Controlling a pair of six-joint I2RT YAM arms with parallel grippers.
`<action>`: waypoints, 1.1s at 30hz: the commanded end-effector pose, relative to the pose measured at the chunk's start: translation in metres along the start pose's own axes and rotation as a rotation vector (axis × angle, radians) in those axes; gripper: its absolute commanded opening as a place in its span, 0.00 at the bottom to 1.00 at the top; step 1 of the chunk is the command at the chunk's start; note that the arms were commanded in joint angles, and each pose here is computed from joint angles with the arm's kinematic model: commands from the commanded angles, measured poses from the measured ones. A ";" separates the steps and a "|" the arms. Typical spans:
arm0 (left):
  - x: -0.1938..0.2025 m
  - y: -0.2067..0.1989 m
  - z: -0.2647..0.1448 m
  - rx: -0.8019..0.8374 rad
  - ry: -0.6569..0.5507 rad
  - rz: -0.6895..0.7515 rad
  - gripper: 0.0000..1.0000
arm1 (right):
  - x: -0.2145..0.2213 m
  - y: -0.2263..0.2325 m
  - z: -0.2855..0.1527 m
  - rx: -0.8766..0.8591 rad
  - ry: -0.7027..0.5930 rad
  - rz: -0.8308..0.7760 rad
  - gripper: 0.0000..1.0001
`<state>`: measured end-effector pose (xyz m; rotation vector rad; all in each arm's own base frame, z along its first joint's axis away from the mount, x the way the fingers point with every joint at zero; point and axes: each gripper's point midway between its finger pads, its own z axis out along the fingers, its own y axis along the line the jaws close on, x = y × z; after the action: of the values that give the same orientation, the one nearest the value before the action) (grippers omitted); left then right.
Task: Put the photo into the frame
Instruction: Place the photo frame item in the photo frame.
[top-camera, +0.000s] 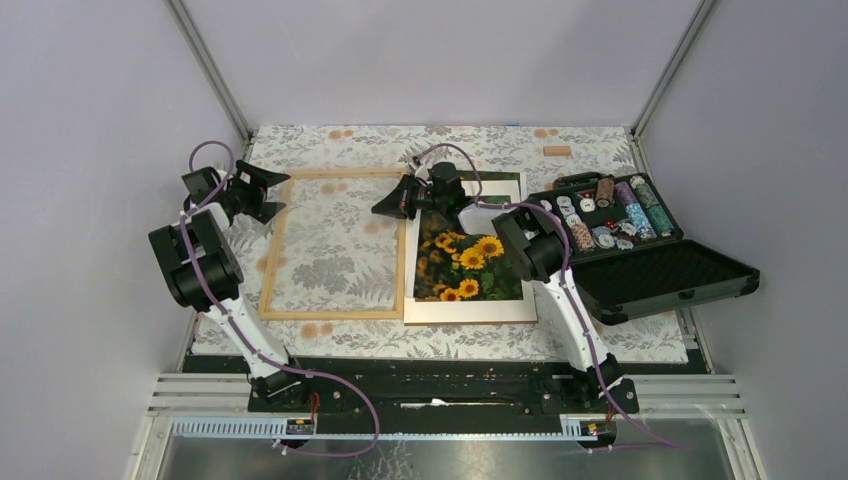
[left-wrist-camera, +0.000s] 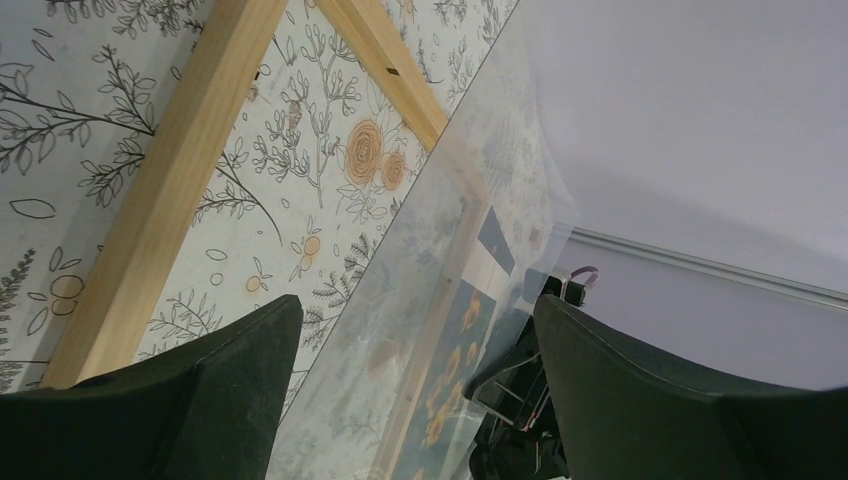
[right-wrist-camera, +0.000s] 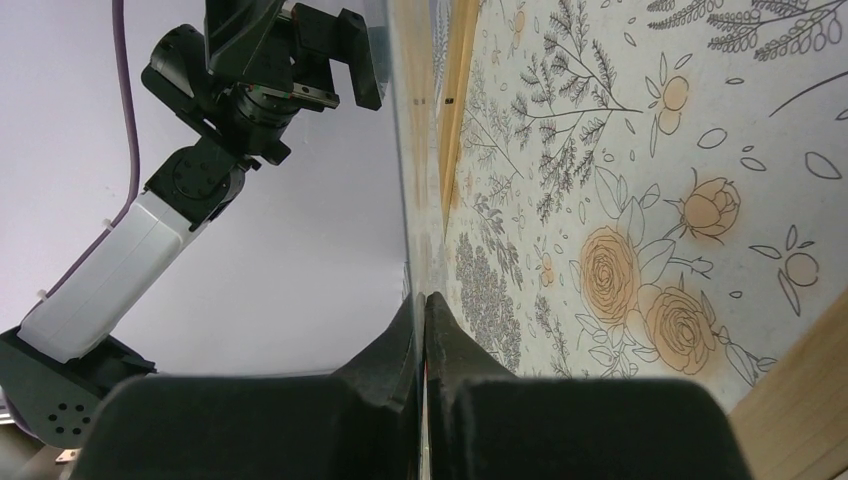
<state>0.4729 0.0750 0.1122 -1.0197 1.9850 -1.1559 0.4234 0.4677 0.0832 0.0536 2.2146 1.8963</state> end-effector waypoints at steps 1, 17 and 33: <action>-0.010 -0.009 -0.004 0.010 -0.030 0.041 0.91 | 0.005 0.006 0.011 -0.023 -0.005 -0.014 0.00; -0.022 0.024 0.006 -0.110 -0.041 0.012 0.93 | 0.004 -0.015 0.018 0.060 -0.026 0.008 0.00; -0.031 0.032 0.010 -0.147 -0.060 0.029 0.93 | -0.006 -0.030 0.025 0.105 -0.049 0.002 0.00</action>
<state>0.4758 0.0977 0.0746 -1.1268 2.0820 -0.9896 0.4297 0.4758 0.0463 0.1594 2.3252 1.7761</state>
